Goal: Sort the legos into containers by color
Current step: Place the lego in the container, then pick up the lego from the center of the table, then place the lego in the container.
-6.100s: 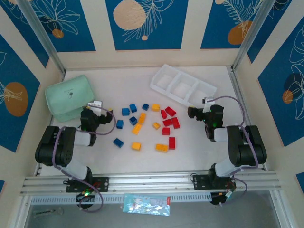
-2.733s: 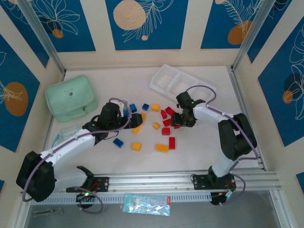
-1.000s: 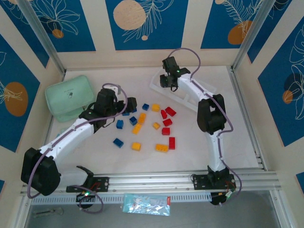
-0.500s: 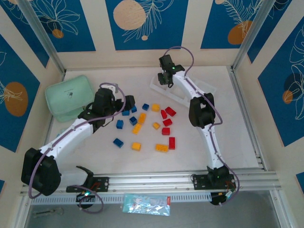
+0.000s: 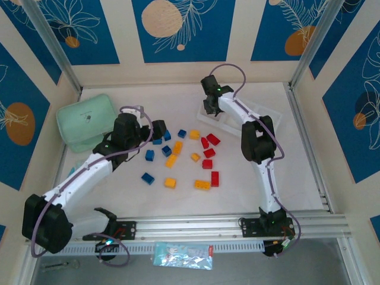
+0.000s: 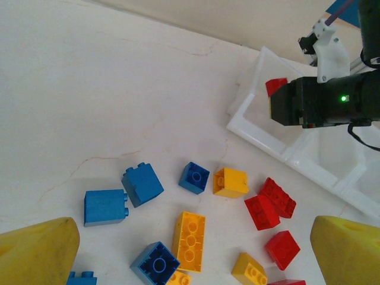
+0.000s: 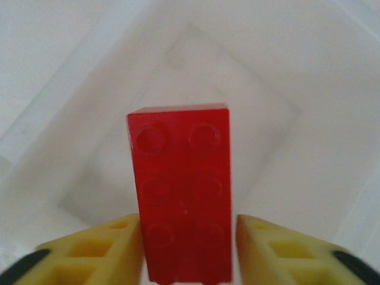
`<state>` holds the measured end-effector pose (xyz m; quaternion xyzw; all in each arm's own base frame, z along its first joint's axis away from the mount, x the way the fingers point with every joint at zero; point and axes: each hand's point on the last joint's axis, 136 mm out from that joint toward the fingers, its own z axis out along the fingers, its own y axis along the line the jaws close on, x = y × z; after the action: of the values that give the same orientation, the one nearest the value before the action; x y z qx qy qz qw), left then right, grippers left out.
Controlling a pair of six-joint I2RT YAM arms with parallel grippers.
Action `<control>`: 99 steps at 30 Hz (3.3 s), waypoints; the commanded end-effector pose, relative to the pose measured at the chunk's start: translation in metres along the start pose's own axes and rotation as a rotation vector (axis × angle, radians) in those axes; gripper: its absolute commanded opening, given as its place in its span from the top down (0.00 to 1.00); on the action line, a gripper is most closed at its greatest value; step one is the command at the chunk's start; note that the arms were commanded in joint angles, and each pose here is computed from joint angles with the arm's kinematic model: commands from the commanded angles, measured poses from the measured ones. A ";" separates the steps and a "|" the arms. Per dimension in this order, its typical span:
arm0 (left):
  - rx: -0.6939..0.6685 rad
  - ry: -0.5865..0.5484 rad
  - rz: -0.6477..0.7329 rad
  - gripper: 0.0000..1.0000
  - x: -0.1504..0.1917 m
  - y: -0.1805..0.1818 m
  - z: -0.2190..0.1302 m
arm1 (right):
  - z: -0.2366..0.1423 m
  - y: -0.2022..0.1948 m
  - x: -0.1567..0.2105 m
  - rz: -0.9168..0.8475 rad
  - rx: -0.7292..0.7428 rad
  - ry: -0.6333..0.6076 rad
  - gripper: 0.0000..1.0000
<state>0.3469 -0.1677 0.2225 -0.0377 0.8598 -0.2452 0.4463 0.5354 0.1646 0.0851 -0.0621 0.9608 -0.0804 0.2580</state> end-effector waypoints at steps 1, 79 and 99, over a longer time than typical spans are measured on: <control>-0.008 -0.020 -0.015 0.01 -0.003 0.004 -0.007 | -0.018 -0.007 -0.005 0.006 0.027 -0.018 0.52; 0.120 0.174 -0.032 0.01 0.069 -0.042 0.002 | -0.117 0.058 0.084 -0.041 -0.320 -0.021 0.84; 0.122 0.142 0.031 0.01 0.029 -0.064 0.037 | -0.046 -0.004 -0.019 0.131 -0.112 -0.048 0.84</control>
<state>0.3376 -0.2446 0.1981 0.0167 0.8811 -0.2914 0.3721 0.5266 0.1874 0.1386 -0.0342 0.9536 0.0228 0.2983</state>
